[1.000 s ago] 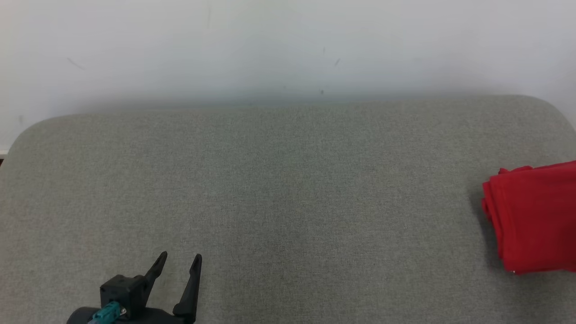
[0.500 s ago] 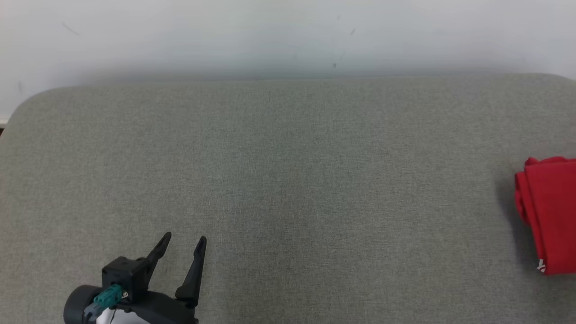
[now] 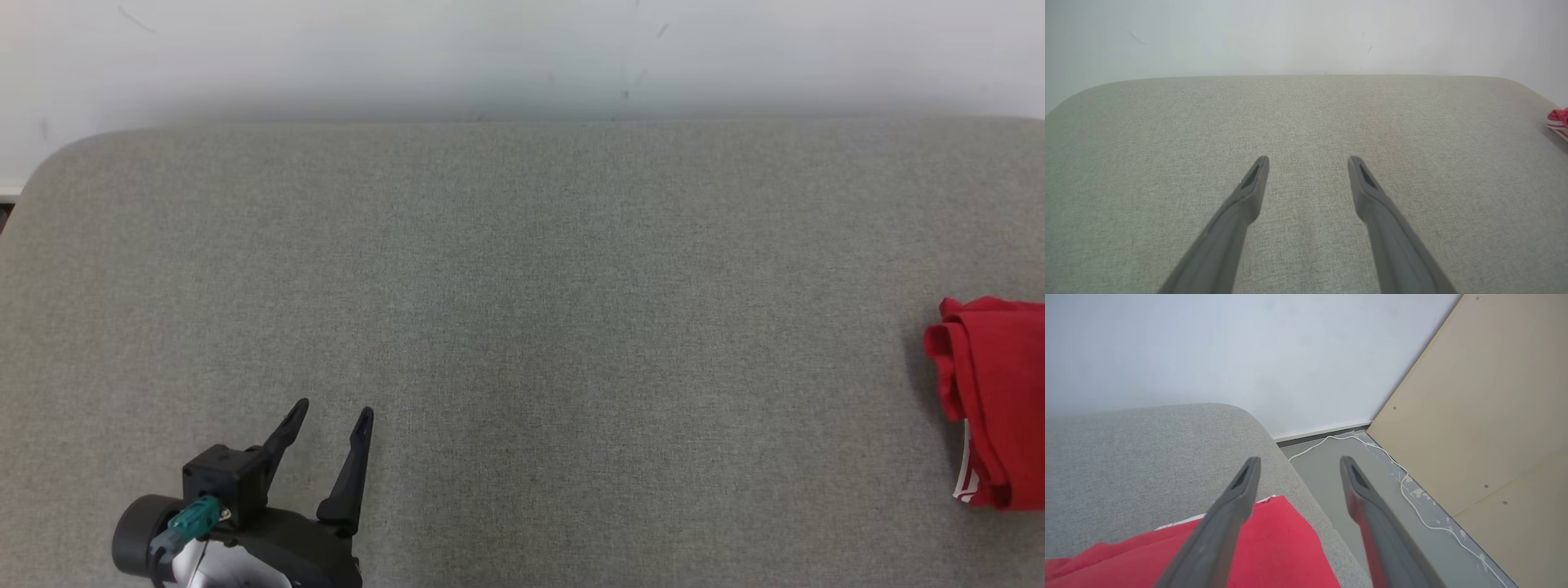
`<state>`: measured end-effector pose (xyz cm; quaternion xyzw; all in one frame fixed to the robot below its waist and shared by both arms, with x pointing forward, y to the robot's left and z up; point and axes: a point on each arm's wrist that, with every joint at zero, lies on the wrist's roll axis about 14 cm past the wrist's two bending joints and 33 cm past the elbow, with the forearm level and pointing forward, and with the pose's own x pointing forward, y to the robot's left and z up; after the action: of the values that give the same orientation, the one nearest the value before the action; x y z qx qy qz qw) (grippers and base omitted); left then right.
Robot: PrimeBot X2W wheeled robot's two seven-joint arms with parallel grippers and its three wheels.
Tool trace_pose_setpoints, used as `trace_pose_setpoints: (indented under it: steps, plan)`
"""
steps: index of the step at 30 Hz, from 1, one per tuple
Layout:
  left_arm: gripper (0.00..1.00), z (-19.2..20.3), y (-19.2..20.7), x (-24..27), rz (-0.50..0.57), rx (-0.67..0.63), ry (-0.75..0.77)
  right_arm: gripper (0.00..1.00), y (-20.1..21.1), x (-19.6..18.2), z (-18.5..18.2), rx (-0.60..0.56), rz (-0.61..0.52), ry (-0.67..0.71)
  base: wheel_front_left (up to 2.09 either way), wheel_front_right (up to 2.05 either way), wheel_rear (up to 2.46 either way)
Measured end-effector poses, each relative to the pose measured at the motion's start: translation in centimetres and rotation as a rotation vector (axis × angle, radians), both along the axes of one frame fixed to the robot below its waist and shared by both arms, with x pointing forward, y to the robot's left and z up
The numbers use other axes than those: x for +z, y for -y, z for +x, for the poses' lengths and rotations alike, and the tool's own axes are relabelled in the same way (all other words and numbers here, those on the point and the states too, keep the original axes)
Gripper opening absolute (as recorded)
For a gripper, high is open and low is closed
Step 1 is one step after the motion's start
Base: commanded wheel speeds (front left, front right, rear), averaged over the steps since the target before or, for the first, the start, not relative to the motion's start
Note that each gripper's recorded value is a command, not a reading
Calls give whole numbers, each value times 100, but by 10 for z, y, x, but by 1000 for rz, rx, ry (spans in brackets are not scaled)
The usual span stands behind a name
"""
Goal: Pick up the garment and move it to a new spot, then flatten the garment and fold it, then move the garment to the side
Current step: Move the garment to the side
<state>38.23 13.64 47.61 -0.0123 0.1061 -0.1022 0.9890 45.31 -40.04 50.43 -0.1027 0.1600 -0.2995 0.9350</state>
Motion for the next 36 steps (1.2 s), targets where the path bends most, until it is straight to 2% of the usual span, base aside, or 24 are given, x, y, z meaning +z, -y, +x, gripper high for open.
trace_pose_setpoints:
  steps: [3,7,17,26,32,36]
  plan:
    - [100,0,-1,4,0,4,14,100,-7,2,2,15,45,54,0,0,0]
    - [100,-1,-1,8,-1,9,32,100,-40,6,15,117,164,153,0,0,0]
    - [100,-8,2,34,-20,22,127,100,-95,40,7,334,266,353,0,0,0]
    - [100,-23,3,46,-34,32,172,100,-151,43,-26,458,307,422,0,0,0]
    - [100,-27,2,55,-37,38,203,100,-168,42,-40,510,310,426,0,0,0]
    - [100,-30,-6,60,-37,62,224,100,-201,41,-46,597,356,430,0,0,0]
